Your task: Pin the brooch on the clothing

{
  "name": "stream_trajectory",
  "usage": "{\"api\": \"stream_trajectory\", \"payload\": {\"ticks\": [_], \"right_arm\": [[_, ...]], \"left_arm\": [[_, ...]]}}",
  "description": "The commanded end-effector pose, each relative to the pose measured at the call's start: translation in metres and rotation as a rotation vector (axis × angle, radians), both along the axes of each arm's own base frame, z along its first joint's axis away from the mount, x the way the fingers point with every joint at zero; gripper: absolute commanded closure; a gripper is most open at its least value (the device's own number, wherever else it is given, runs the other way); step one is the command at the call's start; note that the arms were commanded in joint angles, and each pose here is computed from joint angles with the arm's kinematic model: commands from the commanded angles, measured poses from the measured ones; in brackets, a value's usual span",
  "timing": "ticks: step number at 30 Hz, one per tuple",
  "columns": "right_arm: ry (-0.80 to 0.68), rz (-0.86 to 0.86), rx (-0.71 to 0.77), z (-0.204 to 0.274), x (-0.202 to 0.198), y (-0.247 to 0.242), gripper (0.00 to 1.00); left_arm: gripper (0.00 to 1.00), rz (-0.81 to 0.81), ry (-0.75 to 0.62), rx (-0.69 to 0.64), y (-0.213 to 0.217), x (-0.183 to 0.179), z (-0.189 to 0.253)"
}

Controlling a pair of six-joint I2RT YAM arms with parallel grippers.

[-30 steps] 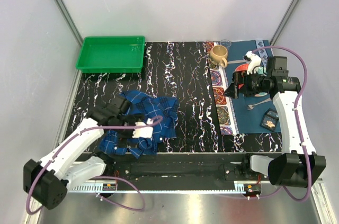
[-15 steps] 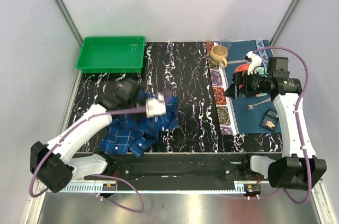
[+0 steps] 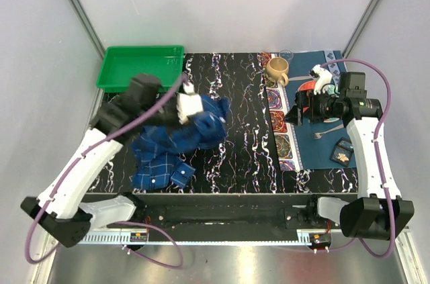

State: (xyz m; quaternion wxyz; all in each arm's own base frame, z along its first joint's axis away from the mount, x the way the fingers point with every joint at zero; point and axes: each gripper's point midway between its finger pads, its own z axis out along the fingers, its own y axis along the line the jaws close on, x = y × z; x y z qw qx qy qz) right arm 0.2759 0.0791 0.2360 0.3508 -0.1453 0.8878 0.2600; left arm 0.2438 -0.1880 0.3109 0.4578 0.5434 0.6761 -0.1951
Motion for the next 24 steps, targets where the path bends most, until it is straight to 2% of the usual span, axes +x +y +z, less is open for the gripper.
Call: {"api": "stream_trajectory", "payload": {"ticks": [1,2,3,4,5,6,8,9,11,14,16,19,24], "right_arm": [[0.009,0.008,0.041,0.005,0.003,0.005,0.0],[0.013,0.007,0.044,0.005,0.003,0.006,0.0],[0.018,0.006,0.047,0.004,0.003,0.006,0.0],[0.024,0.005,0.048,0.004,0.003,0.006,0.0],[0.028,0.001,0.046,0.004,0.003,0.005,0.0],[0.026,0.0,0.042,0.005,0.003,0.005,0.0],[0.03,-0.005,0.035,0.005,0.001,0.004,0.0],[0.03,-0.003,0.035,0.004,0.0,0.004,0.0],[0.035,-0.001,0.038,0.002,-0.002,0.005,0.0],[0.049,-0.008,0.042,-0.002,-0.003,0.005,0.01],[0.053,-0.014,0.043,-0.004,-0.002,0.004,0.01],[0.052,-0.037,0.037,-0.004,-0.001,0.002,0.0],[0.036,-0.092,-0.026,-0.006,0.001,-0.01,0.0]], "left_arm": [[1.0,-0.314,0.163,-0.037,-0.063,-0.096,-0.017],[0.9,-0.351,0.199,-0.059,-0.074,-0.103,-0.018],[0.6,-0.412,0.275,-0.091,-0.083,-0.119,-0.018],[0.03,-0.428,0.31,-0.084,-0.09,-0.118,-0.023],[0.01,-0.445,0.335,-0.061,-0.088,-0.122,-0.028],[0.01,-0.474,0.267,-0.038,-0.087,-0.117,-0.025],[0.01,-0.428,0.239,0.022,-0.082,-0.099,-0.031],[0.01,-0.371,0.198,0.018,-0.071,-0.072,-0.028],[0.07,-0.319,0.223,0.018,-0.065,-0.039,-0.038],[0.16,-0.348,0.111,0.159,-0.057,0.004,-0.066],[0.16,-0.341,0.08,0.207,-0.063,0.027,-0.087],[0.19,-0.404,0.061,0.271,-0.078,0.044,-0.118],[0.17,-0.56,0.085,0.333,-0.109,0.029,-0.166]]}}
